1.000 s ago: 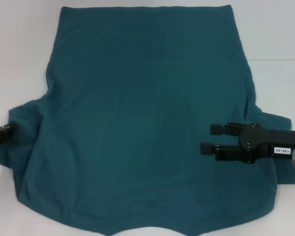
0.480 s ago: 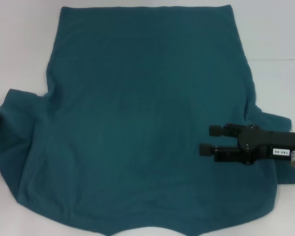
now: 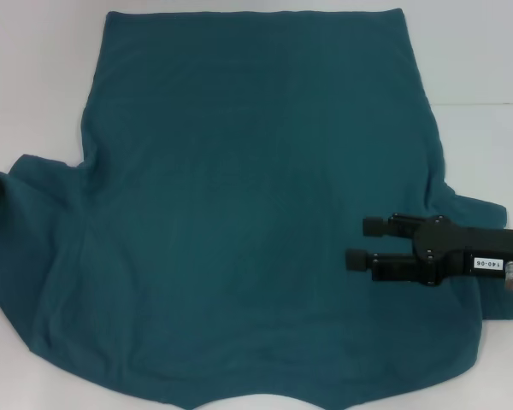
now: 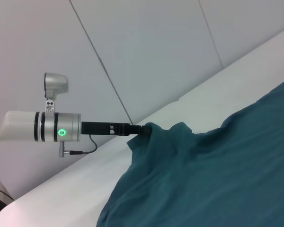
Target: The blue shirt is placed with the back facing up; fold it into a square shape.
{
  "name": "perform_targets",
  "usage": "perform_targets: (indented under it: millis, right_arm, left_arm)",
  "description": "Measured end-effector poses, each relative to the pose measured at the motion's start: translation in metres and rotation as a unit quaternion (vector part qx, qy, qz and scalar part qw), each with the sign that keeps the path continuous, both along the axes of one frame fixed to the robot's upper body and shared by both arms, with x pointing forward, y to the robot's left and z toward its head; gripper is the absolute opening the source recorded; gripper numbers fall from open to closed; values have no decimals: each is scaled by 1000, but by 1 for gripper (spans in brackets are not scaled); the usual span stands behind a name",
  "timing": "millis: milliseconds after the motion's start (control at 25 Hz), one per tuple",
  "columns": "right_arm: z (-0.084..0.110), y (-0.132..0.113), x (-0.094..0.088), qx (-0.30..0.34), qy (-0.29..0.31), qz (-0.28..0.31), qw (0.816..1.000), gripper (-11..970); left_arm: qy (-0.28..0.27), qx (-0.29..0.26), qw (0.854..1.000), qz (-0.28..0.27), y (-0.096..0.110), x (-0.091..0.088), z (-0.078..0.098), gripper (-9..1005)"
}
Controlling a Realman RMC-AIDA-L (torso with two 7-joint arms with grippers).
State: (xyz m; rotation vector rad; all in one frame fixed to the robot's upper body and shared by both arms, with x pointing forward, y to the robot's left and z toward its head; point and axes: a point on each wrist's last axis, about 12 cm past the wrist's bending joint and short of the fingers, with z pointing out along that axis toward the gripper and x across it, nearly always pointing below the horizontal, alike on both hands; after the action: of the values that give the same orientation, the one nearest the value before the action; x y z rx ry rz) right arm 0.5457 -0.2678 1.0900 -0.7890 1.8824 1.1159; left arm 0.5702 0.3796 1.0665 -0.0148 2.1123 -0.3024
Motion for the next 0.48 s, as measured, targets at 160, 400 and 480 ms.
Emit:
perform_targets:
  millis: [160,400,480]
  right_arm:
    - [0,0,-1,1,1,0,1000,895]
    - [-1,-1,-1,1,3,-2,1000,895]
    - [-1,-1,-1,0,3,-2,1000,895]
  left_arm:
    - [-3,2,1000,-1,0,2,2,10]
    - [-4,0,1000,-8,-1,1,4,11]
    - [-5,-2,1000,-15,-3,0,5,12]
